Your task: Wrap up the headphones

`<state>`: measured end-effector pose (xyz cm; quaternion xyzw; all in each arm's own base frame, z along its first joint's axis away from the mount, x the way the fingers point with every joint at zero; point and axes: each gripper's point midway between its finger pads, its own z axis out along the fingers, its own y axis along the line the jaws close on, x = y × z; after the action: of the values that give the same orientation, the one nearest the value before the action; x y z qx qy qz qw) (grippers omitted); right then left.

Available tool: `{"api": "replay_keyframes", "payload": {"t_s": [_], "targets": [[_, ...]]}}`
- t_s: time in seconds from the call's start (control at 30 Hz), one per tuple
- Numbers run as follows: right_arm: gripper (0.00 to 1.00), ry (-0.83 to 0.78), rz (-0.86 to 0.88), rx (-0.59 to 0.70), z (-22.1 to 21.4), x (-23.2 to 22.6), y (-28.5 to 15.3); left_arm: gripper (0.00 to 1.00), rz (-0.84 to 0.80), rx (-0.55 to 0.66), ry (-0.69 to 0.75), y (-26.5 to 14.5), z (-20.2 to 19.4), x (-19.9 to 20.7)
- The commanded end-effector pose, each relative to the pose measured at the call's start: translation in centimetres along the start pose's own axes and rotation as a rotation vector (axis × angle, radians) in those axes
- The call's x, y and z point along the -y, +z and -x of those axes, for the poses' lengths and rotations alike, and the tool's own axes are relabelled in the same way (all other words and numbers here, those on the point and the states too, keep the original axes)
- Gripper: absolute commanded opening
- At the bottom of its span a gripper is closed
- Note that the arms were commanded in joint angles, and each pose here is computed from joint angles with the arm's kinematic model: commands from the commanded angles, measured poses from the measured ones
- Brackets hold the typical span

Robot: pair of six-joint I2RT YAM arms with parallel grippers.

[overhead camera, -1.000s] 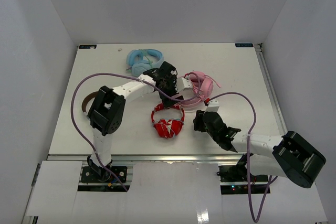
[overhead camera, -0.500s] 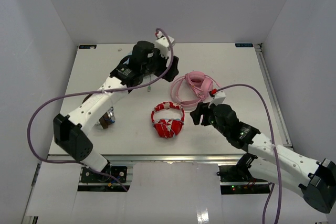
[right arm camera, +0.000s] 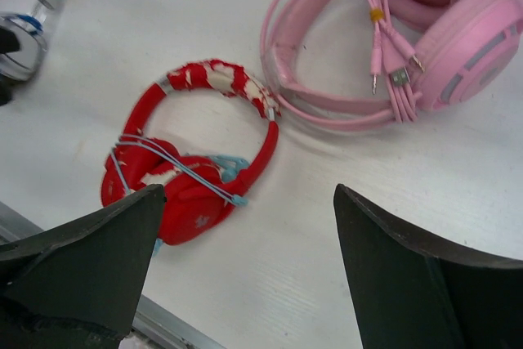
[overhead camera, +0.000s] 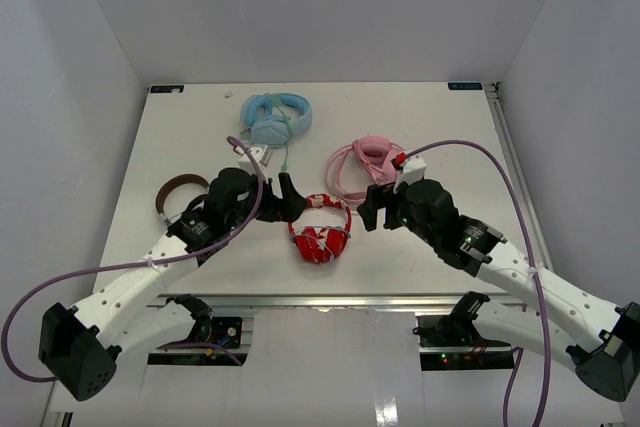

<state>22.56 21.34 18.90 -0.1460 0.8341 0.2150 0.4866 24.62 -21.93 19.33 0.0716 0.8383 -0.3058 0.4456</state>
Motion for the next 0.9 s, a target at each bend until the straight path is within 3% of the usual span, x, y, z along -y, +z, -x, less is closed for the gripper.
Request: {"api": "replay_keyframes", "payload": {"t_s": [0.0, 0.27, 0.87], "targets": [[0.9, 0.039, -0.033, 0.043, -0.2, 0.7, 0.4, 0.98, -0.031, 0.15, -0.02, -1.5, 1.2, 0.7], [0.9, 0.053, -0.016, 0.068, -0.6, 0.9, -0.2, 0.98, -0.029, 0.238, 0.014, -2.4, 0.9, 0.2], [0.9, 0.061, 0.009, 0.067, -0.8, 0.5, -0.5, 0.98, -0.051, 0.266, 0.027, -3.2, 1.0, 0.6]]}}
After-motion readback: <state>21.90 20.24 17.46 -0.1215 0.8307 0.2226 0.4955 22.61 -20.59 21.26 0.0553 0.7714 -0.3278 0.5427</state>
